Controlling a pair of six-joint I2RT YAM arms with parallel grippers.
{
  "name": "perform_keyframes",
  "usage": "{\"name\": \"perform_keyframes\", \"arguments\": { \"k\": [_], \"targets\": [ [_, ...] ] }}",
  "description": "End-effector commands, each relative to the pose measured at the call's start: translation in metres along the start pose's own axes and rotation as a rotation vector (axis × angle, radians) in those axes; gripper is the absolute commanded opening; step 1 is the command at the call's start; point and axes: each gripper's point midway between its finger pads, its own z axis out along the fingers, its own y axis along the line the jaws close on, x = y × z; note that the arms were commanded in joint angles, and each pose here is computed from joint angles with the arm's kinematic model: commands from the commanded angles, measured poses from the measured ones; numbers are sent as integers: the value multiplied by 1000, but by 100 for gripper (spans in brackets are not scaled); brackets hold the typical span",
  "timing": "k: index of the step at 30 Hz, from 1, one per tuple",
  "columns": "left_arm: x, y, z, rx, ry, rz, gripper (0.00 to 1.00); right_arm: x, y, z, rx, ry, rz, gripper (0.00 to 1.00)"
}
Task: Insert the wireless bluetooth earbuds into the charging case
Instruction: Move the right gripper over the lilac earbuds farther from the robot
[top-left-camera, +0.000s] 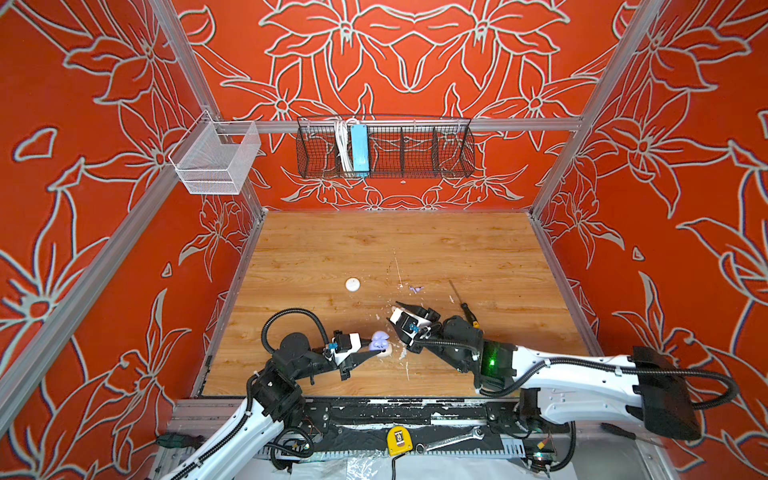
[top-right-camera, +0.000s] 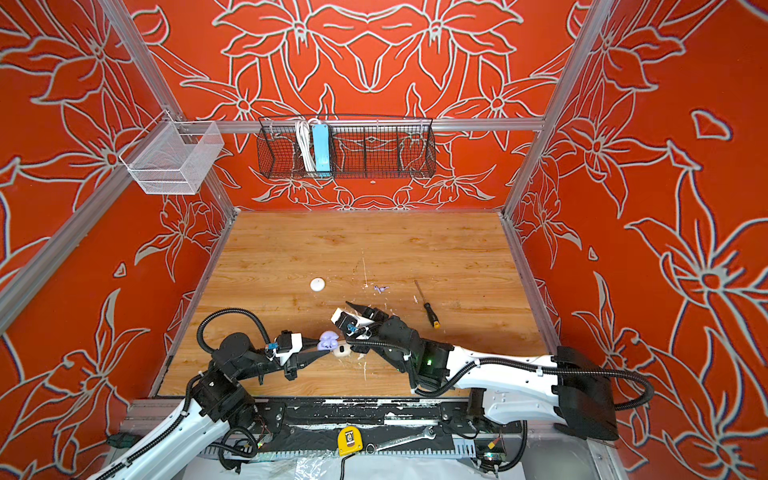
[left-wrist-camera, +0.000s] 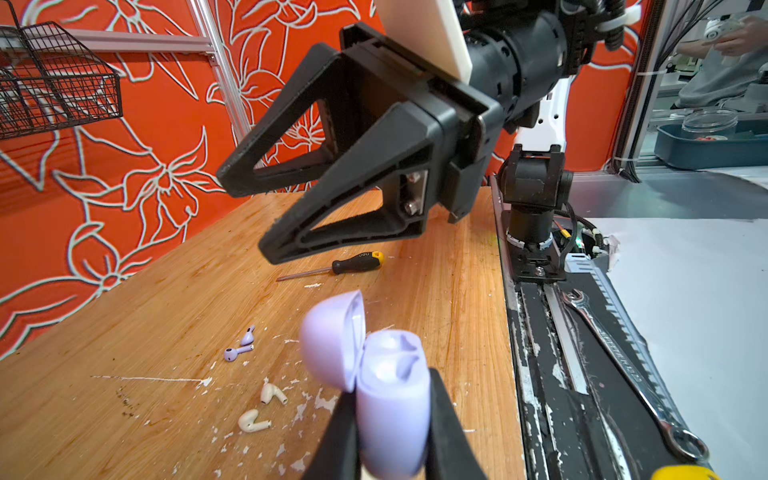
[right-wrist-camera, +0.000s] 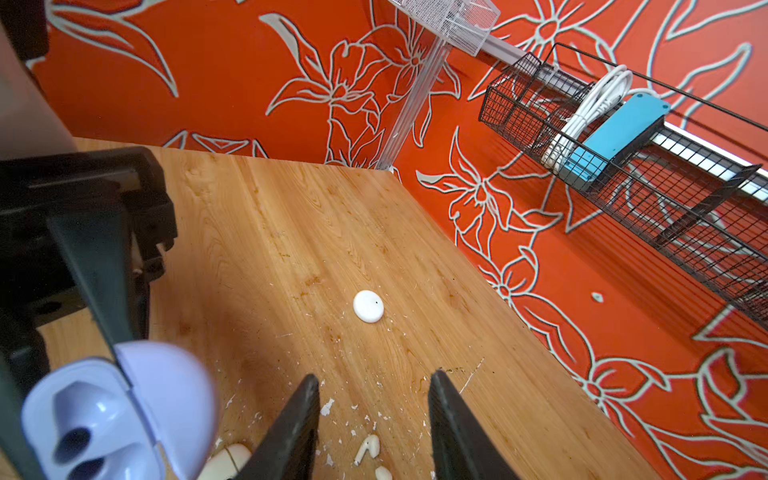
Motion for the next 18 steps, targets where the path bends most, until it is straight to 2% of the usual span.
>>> {"name": "perform_keyframes", "arguments": {
  "k": [1, 3, 6, 8, 11, 14, 18],
  "targets": [
    [-12, 9, 1, -39, -10, -17, 0, -7, -15, -3, 42, -9, 68, 46],
    [-11, 20, 2, -88, 1, -64, 0, -5, -27, -2, 75, 16, 116, 46],
    [-7, 40, 4, -145, 22, -155, 0, 12, -61, 1, 164, 85, 271, 45],
    [-7, 55, 0, -142, 3, -248, 0, 33, -85, 5, 214, 167, 405, 45],
    [-8, 80, -10, -147, -43, -367, 0, 67, -111, 9, 302, 285, 535, 46],
    [-3, 90, -10, -156, -31, -392, 0, 109, -120, 18, 345, 440, 636, 50],
    [-2, 85, -12, -153, -28, -375, 0, 156, -111, 41, 263, 622, 742, 47]
  ]
}}
